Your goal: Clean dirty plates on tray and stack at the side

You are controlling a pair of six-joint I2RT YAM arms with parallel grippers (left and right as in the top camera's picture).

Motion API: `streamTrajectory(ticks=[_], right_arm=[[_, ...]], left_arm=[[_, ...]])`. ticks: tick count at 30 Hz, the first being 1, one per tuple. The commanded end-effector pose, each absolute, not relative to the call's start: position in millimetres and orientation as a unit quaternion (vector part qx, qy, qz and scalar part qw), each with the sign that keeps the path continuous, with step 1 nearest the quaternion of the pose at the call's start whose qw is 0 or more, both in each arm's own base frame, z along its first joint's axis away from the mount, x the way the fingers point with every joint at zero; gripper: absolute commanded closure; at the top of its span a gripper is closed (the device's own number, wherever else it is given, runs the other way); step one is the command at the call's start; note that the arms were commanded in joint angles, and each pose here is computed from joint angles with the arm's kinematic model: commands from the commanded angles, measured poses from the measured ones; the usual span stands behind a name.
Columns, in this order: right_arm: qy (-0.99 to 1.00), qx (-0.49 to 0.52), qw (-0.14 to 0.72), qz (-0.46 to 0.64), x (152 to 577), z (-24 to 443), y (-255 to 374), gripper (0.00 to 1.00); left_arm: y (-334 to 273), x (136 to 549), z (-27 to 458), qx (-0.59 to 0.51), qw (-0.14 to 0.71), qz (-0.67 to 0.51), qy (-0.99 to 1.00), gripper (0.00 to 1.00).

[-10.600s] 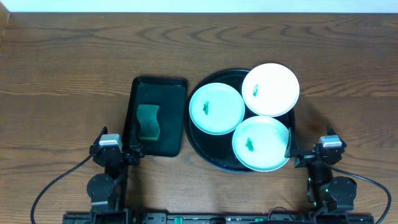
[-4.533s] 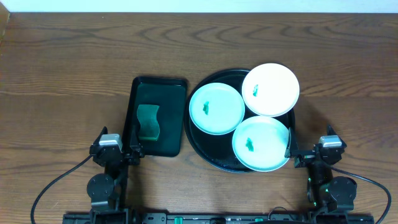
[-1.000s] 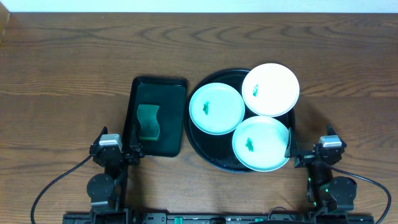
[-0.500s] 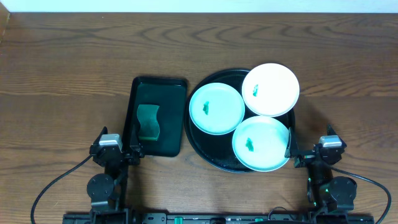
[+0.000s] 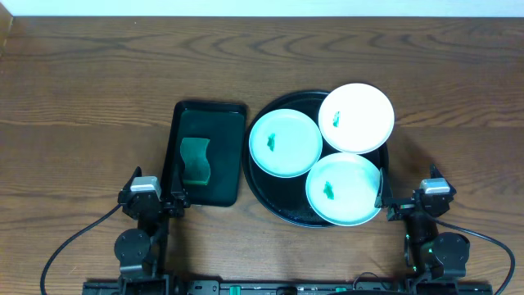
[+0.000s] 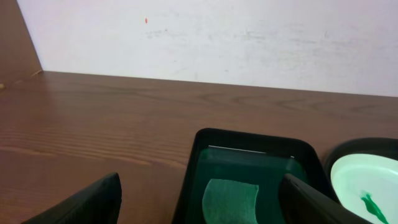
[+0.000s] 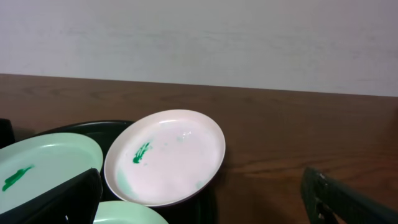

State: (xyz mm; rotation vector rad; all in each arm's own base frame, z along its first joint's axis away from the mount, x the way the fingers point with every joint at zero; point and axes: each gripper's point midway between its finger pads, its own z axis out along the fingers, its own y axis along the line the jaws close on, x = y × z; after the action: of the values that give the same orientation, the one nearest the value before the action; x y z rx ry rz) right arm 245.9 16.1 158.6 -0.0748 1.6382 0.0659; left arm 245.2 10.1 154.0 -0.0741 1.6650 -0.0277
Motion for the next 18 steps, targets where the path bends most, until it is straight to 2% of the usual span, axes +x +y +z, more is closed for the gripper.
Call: streamTrajectory(ticks=[1, 5, 10, 14, 18], right_arm=[[0.731, -0.035, 0.681, 0.041, 245.3, 157.8, 20.0, 0.01], [0.73, -0.035, 0.681, 0.041, 245.4, 158.0, 20.0, 0.01], [0.73, -0.036, 0.68, 0.056, 244.9, 158.0, 24.1, 0.01], [0.722, -0.044, 0.686, 0.082, 243.0, 167.6, 32.2, 0.01], [0.715, -0.028, 0.691, 0.098, 238.1, 197.5, 32.0, 0.01]], left_arm=[[1.8, 245.1, 142.6, -0.011, 0.659, -0.023, 0.752, 0.19], [1.9, 244.5, 138.3, -0.011, 0.652, -0.023, 0.757, 0.2], [-2.1, 245.9, 157.0, -0.012, 0.677, -0.041, 0.734, 0.2], [-8.3, 238.4, 195.1, -0.045, 0.688, -0.096, 0.718, 0.19], [-9.0, 227.8, 243.8, -0.046, 0.694, -0.099, 0.712, 0.19]])
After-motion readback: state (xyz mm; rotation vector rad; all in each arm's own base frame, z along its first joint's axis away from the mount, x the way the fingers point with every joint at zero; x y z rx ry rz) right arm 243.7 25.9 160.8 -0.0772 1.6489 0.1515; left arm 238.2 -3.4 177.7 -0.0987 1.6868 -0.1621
